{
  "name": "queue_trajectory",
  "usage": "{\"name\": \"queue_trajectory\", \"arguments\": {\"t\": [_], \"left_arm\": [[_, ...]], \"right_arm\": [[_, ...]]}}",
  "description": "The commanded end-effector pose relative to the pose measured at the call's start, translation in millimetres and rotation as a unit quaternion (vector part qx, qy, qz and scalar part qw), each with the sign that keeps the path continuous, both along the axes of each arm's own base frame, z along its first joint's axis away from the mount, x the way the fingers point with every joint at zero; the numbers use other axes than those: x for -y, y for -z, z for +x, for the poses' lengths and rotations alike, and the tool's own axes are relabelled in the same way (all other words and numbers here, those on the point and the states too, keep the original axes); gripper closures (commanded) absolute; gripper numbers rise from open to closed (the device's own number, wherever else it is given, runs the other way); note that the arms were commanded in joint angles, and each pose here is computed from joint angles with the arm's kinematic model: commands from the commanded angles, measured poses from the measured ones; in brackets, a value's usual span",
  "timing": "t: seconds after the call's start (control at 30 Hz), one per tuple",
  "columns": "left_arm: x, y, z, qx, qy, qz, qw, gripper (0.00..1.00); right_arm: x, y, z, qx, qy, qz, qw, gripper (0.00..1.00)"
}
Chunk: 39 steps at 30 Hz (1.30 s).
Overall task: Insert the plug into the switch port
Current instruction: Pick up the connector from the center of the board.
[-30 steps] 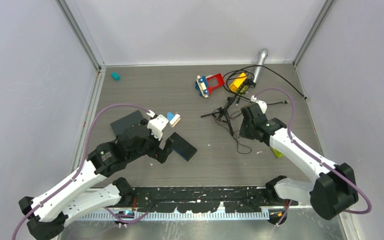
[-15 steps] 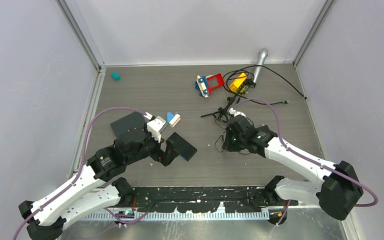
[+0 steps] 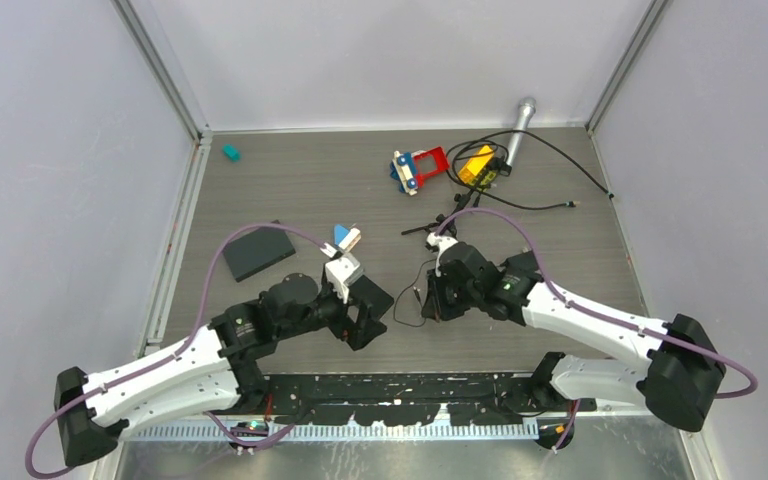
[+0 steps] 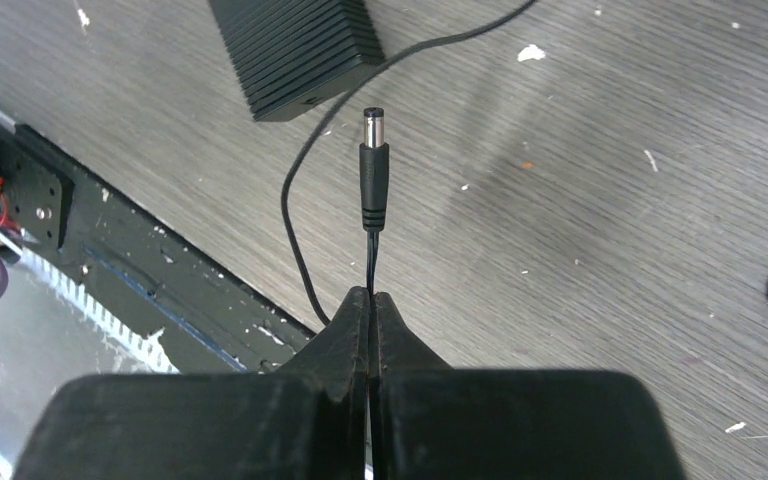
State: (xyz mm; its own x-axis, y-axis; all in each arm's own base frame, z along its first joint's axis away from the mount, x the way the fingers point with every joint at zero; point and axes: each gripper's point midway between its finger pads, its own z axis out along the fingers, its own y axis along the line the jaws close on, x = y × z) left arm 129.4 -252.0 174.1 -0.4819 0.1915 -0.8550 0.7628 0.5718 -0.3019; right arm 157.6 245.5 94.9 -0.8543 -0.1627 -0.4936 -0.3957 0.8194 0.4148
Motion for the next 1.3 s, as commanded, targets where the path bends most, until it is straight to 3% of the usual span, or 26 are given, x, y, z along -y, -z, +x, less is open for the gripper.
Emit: {"name": "queue_trajectory", "arguments": {"t": [0.0, 0.13, 0.47, 1.27], "left_arm": [[20.6, -55.8, 17.5, 0.039, -0.044, -0.135, 0.989, 0.11], [15.8, -77.5, 30.0, 0.054, -0.09, -0.198, 0.975, 0.1], [33.5, -83.8, 38.7, 0.02, -0.107, -0.25, 0.962, 0.16], [65.1, -65.0, 41.5, -0.04, -0.119, -0.273, 0.954, 0.33]], "right_arm": [[-16.5, -28.9, -0.4, 0.05, -0.042, 0.043, 0.997, 1.0], [-18.2, -39.2, -2.7, 0.07, -0.052, 0.058, 0.995, 0.99], [-21.4, -73.5, -21.2, 0.105, -0.09, 0.125, 0.982, 0.99], [-32.3, -121.2, -26.2, 0.139, -0.105, 0.198, 0.965, 0.99]]}}
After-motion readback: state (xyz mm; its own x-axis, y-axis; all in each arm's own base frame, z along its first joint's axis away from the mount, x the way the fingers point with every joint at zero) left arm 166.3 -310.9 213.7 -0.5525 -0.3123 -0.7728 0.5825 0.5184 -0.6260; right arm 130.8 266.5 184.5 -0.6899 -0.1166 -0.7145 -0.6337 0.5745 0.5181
